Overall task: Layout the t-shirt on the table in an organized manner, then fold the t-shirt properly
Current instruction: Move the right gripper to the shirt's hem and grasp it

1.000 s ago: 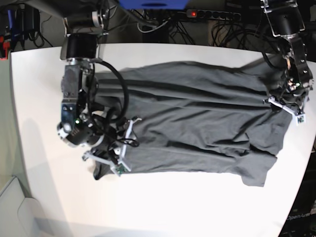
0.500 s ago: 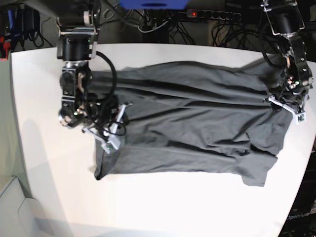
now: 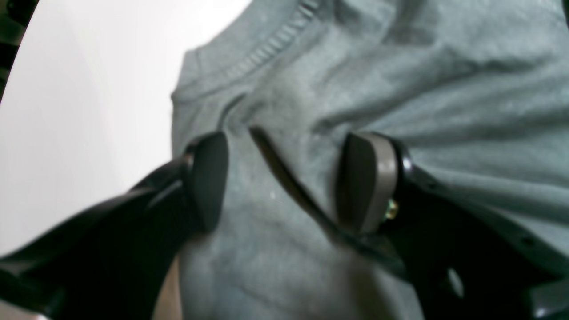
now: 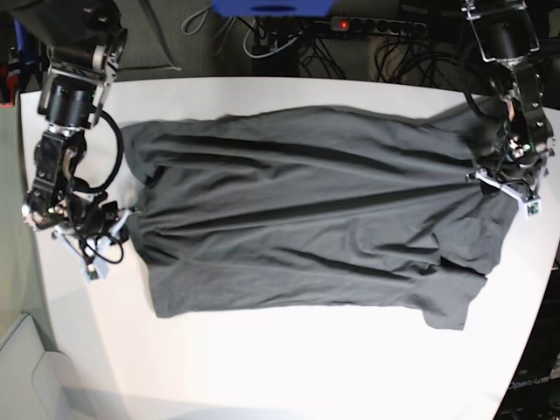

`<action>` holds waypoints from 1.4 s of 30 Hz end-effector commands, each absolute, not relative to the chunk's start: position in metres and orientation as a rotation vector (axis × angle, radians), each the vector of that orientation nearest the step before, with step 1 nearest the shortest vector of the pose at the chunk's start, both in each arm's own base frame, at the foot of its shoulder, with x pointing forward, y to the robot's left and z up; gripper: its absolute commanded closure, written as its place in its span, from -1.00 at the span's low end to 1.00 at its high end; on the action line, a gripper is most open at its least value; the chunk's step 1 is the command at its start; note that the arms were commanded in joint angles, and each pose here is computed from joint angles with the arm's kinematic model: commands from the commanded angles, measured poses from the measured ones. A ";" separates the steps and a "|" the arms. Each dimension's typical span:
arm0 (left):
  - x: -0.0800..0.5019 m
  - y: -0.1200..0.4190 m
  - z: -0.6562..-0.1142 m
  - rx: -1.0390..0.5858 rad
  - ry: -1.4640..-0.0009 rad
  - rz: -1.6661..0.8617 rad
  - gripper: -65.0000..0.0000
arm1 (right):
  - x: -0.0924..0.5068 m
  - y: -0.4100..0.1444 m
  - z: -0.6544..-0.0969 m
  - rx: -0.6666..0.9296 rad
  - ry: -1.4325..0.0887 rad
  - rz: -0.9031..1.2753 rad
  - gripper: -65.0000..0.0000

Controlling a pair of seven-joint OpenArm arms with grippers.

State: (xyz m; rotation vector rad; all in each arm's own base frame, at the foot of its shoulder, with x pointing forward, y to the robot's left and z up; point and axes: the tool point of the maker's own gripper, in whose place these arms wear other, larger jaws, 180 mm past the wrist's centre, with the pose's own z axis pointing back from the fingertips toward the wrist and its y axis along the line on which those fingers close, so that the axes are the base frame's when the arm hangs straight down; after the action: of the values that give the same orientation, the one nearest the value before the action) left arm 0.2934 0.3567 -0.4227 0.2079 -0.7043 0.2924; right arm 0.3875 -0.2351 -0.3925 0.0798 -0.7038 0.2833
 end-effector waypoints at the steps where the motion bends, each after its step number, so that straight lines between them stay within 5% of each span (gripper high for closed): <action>1: 0.302 0.362 -0.406 0.233 -0.745 0.276 -0.24 | 0.414 -0.233 -0.348 0.068 -0.846 0.304 0.72; 8: 0.326 0.350 -0.351 0.247 -0.902 0.225 -0.24 | 0.422 -0.176 -0.294 0.057 -0.947 0.386 0.72; 25: 0.224 0.306 -0.390 0.172 -0.671 0.242 -0.24 | 0.409 0.068 -0.308 0.359 -0.870 0.920 0.74; 42: 0.197 0.312 -0.374 0.202 -0.702 0.334 -0.24 | 0.469 0.074 -0.363 0.627 -0.856 0.663 0.73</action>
State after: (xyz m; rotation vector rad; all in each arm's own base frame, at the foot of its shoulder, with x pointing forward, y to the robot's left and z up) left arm 0.1931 0.3071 -0.3837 0.1825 -0.6703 0.3408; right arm 0.4492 0.0732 -0.3902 0.6174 -0.7782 0.6644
